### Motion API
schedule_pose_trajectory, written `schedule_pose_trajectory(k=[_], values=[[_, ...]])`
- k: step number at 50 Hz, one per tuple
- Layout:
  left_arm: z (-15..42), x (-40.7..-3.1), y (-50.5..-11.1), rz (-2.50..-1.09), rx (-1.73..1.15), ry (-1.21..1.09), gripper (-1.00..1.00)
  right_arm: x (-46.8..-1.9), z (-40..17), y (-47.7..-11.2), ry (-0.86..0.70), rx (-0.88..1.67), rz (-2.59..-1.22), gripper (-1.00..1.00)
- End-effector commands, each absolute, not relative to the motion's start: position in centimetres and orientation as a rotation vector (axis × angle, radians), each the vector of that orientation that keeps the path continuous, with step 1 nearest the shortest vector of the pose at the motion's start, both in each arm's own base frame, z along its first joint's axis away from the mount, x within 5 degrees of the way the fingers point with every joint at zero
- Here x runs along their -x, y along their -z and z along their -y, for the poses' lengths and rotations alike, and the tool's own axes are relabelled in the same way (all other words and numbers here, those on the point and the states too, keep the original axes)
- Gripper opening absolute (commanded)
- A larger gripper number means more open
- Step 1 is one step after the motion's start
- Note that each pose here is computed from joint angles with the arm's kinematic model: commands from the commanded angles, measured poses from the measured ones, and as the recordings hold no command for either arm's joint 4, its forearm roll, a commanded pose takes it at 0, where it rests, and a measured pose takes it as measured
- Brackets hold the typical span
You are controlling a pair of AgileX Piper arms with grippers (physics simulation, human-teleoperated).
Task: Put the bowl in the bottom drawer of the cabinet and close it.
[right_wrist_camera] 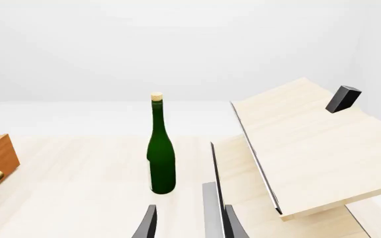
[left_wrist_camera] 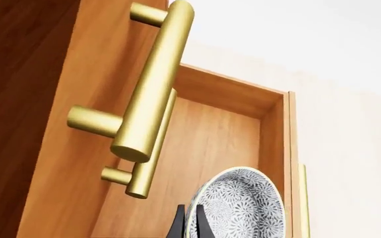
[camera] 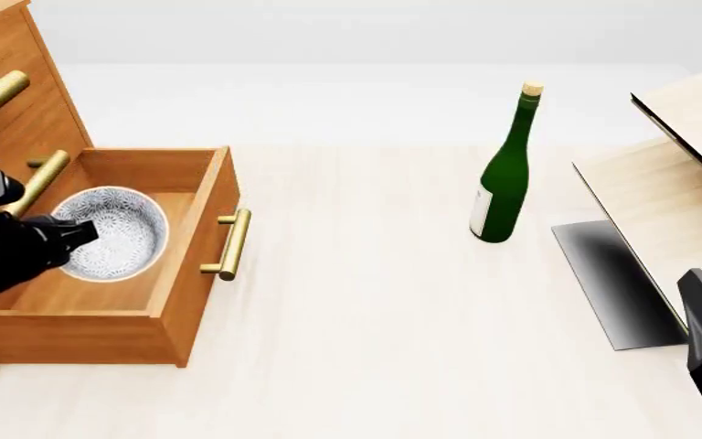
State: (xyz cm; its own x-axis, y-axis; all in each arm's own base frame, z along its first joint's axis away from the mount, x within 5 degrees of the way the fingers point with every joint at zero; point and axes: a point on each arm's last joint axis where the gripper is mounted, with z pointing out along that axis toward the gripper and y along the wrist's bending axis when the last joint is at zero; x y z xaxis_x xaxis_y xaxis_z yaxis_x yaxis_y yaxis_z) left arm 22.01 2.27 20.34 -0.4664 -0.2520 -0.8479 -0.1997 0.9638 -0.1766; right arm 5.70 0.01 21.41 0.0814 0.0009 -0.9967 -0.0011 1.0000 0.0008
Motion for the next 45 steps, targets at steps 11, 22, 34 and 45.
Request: schedule_pose_trajectory(k=[11,22,34,45], values=[[-2.5,-22.3,-19.7,-2.078,0.335,0.057,-1.00,-5.7,0.0,-21.4,-0.002,0.000,-1.489,1.00],[-2.6,-22.4,-19.2,-2.091,0.343,0.054,-1.00,-5.7,0.0,-21.4,-0.002,0.000,-1.489,1.00],[-2.7,-22.5,-18.6,-2.105,0.345,0.053,-1.00,-5.7,0.0,-21.4,-0.002,0.000,-1.489,1.00],[-2.8,-22.5,-18.1,-2.115,0.357,0.052,-1.00,-5.7,0.0,-21.4,-0.002,0.000,-1.489,1.00]])
